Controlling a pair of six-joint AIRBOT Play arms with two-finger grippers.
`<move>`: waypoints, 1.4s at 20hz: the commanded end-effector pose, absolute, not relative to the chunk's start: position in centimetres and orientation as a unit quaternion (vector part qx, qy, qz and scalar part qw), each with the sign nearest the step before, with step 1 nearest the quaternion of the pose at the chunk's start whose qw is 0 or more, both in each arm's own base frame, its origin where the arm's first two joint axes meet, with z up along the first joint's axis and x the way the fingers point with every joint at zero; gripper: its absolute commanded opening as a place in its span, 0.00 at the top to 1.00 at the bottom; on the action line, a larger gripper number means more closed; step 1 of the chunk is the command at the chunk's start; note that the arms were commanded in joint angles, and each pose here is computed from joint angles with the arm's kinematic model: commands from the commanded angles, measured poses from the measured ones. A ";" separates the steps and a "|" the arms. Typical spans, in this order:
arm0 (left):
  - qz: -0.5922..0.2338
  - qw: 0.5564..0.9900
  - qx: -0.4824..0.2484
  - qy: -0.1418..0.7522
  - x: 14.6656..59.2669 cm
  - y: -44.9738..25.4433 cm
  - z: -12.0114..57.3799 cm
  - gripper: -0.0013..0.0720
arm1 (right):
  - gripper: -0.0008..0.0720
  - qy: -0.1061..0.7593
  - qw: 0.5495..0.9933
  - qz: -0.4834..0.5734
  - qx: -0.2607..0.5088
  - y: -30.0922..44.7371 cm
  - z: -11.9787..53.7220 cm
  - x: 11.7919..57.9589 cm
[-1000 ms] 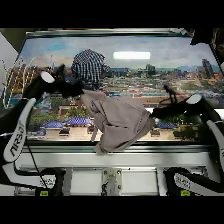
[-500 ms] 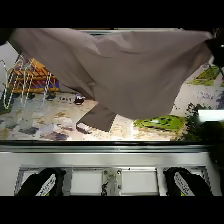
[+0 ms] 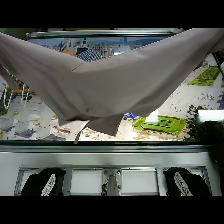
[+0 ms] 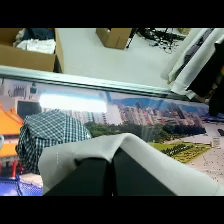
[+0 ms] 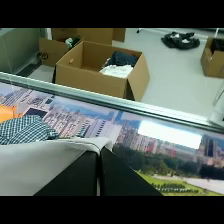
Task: Fold the clothes and pants, and hang the long-sleeved shirts on hangers.
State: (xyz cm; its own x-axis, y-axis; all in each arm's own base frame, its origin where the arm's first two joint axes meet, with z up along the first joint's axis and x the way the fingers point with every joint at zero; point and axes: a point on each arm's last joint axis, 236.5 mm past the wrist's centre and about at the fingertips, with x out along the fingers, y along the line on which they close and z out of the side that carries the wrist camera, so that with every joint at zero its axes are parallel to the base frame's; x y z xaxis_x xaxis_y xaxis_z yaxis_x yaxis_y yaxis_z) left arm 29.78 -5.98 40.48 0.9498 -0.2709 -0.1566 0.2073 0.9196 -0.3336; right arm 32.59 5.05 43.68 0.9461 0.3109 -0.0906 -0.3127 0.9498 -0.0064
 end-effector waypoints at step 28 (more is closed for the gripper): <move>-0.511 0.795 -0.048 0.323 25.3 -52.3 15.3 0.56 | 0.29 0.118 0.990 0.069 0.043 -3.4 35.7 45.1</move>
